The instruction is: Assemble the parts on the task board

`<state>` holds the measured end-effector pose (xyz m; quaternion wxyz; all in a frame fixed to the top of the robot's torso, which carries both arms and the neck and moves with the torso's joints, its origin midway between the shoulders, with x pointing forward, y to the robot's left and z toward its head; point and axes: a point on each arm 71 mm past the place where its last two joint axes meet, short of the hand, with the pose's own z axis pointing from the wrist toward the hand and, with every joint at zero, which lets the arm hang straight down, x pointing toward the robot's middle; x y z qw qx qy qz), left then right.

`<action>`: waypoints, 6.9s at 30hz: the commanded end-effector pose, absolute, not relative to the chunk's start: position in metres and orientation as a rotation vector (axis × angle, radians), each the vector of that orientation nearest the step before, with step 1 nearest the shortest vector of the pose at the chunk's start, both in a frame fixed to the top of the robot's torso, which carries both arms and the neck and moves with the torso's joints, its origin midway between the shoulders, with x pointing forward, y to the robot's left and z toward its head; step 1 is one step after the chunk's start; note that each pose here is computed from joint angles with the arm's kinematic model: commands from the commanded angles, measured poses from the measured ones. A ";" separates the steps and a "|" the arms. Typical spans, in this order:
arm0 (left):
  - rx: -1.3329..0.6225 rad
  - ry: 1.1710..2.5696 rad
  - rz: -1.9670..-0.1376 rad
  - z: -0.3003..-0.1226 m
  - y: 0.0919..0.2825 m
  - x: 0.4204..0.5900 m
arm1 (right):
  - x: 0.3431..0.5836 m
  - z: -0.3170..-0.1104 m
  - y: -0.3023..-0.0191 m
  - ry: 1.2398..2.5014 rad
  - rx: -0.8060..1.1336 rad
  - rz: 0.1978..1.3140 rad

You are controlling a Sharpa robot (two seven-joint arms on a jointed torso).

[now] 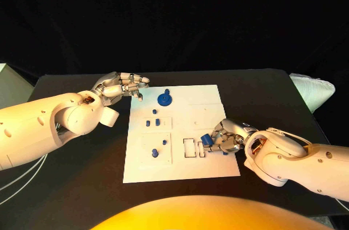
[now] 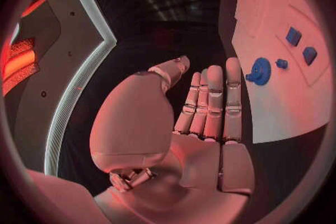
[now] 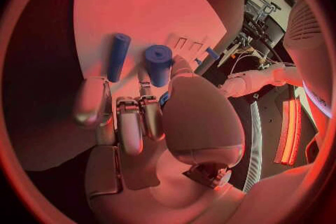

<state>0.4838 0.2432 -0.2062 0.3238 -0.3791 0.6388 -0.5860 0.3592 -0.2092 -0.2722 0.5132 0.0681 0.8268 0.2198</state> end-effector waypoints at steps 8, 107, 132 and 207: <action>-0.997 1.685 -1.555 -0.206 0.242 0.483 | 0.355 -0.265 -0.221 2.005 0.395 0.562; -1.004 1.688 -1.547 -0.208 0.242 0.483 | 0.363 -0.246 -0.220 1.998 0.396 0.735; -1.007 1.690 -1.551 -0.211 0.241 0.482 | 0.353 -0.256 -0.283 2.010 0.268 0.465; -1.013 1.701 -1.546 -0.211 0.244 0.480 | 0.346 -0.261 -0.206 1.985 0.329 0.609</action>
